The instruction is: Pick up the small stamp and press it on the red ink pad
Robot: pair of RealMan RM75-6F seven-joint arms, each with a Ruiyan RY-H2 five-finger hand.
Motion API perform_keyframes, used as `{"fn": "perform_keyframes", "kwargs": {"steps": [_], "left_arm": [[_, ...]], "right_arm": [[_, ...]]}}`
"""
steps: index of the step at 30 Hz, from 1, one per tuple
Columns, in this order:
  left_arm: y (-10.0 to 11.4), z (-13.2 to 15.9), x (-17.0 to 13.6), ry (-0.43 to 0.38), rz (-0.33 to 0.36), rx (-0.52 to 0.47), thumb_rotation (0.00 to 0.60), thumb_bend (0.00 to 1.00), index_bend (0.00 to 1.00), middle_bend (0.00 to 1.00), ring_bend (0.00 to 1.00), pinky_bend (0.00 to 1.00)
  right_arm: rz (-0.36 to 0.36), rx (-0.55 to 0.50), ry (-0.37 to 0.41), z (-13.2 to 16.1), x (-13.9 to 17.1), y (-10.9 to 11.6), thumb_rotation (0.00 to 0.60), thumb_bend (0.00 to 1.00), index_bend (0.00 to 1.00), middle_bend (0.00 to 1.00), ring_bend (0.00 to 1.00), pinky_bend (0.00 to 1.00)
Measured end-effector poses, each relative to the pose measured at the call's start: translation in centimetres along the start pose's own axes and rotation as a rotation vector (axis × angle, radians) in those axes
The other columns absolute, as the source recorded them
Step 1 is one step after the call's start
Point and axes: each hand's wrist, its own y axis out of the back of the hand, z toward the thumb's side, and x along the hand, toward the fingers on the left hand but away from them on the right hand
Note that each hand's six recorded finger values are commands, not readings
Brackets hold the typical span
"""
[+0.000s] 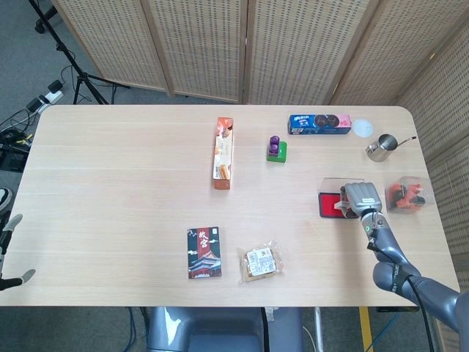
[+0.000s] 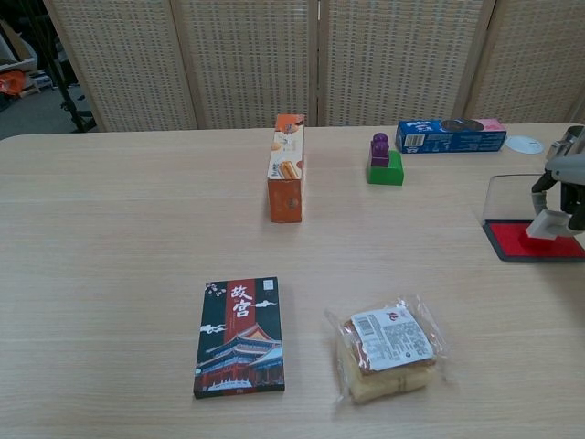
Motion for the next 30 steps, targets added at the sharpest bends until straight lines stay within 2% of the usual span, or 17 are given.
{"fn": "perform_keyframes", "kwargs": {"steps": [9, 15, 25, 30], "left_arm": [[0.1, -0.1, 0.0, 0.002, 0.003, -0.002, 0.600, 0.03, 0.00, 0.00, 0.00, 0.00], [0.1, -0.1, -0.1, -0.001, 0.004, -0.002, 0.600, 0.03, 0.00, 0.00, 0.00, 0.00], [0.2, 0.2, -0.4, -0.015, 0.008, -0.002, 0.600, 0.03, 0.00, 0.00, 0.00, 0.00], [0.1, 0.3, -0.5, -0.023, 0.006, 0.001, 0.600, 0.03, 0.00, 0.00, 0.00, 0.00]], "right_arm": [[-0.025, -0.010, 0.001, 0.1, 0.1, 0.7, 0.600, 0.57, 0.56, 0.95, 1.00, 1.00], [-0.049, -0.046, 0.020, 0.2, 1.0, 2.1, 0.600, 0.57, 0.56, 0.95, 1.00, 1.00], [-0.122, -0.063, 0.080, -1.0, 5.4, 5.9, 0.600, 0.57, 0.57, 0.95, 1.00, 1.00], [-0.118, -0.037, 0.090, -2.1, 7.5, 4.8, 0.600, 0.57, 0.57, 0.95, 1.00, 1.00]]}}
